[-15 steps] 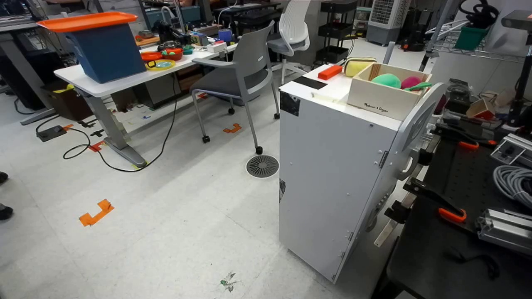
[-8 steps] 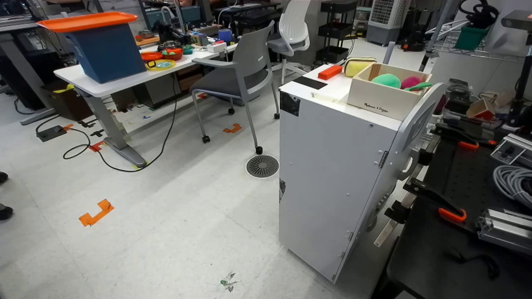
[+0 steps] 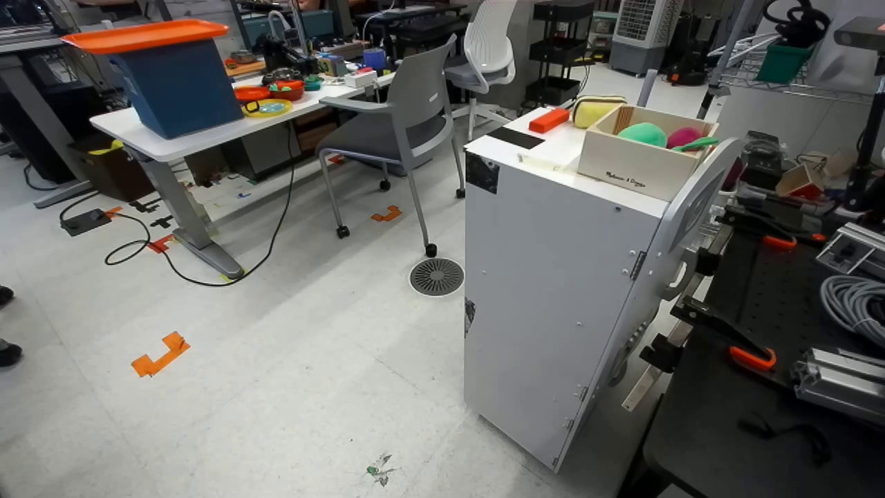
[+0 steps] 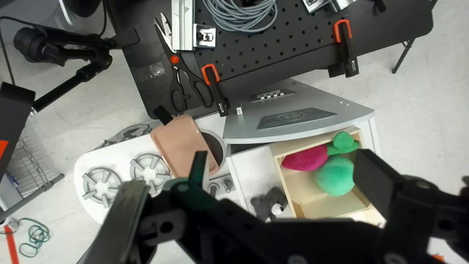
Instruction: Remove the green plushie out of the box
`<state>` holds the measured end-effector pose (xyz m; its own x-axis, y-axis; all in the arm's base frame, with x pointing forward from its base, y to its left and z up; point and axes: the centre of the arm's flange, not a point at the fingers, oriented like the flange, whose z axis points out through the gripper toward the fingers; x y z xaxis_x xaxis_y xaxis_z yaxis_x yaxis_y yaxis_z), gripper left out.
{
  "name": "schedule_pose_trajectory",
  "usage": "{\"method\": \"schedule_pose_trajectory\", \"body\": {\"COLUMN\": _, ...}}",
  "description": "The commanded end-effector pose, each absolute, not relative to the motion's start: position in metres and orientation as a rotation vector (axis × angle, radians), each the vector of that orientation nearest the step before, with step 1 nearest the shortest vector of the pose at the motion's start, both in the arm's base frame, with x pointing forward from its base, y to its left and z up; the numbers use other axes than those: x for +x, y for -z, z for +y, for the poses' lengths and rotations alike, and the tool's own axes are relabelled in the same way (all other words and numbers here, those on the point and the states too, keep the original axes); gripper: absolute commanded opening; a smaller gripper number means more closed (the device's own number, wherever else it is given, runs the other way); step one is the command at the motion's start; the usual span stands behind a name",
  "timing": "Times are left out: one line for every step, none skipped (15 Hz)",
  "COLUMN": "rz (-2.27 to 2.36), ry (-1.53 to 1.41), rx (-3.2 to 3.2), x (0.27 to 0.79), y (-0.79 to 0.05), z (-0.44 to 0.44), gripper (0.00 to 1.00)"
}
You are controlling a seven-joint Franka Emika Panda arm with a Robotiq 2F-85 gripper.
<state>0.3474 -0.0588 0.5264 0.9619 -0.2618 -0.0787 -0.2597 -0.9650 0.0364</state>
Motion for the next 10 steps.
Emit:
{"method": "schedule_pose_trajectory", "body": {"rz": -0.465, "ry": 0.137, "rx": 3.114, "x": 0.361, "y": -0.53, "z": -0.074, "gripper": 1.0}}
{"method": "schedule_pose_trajectory", "body": {"rz": -0.467, "ry": 0.153, "rx": 3.114, "x": 0.359, "y": -0.528, "z": -0.076, "gripper": 1.0}}
{"method": "schedule_pose_trajectory", "body": {"rz": -0.442, "ry": 0.159, "rx": 3.116, "x": 0.355, "y": -0.529, "z": -0.078, "gripper": 1.0}}
{"method": "schedule_pose_trajectory", "body": {"rz": -0.43, "ry": 0.166, "rx": 3.129, "x": 0.351, "y": -0.53, "z": -0.08, "gripper": 1.0}}
{"method": "schedule_pose_trajectory", "body": {"rz": -0.444, "ry": 0.163, "rx": 3.1, "x": 0.354, "y": -0.522, "z": -0.075, "gripper": 1.0}}
{"method": "schedule_pose_trajectory", "body": {"rz": -0.441, "ry": 0.163, "rx": 3.104, "x": 0.354, "y": -0.522, "z": -0.076, "gripper": 1.0}}
{"method": "schedule_pose_trajectory", "body": {"rz": -0.44, "ry": 0.162, "rx": 3.106, "x": 0.353, "y": -0.523, "z": -0.077, "gripper": 1.0}}
{"method": "schedule_pose_trajectory", "body": {"rz": -0.439, "ry": 0.162, "rx": 3.106, "x": 0.353, "y": -0.523, "z": -0.078, "gripper": 1.0}}
{"method": "schedule_pose_trajectory", "body": {"rz": -0.439, "ry": 0.162, "rx": 3.106, "x": 0.353, "y": -0.523, "z": -0.078, "gripper": 1.0}}
{"method": "schedule_pose_trajectory", "body": {"rz": -0.439, "ry": 0.162, "rx": 3.106, "x": 0.353, "y": -0.523, "z": -0.078, "gripper": 1.0}}
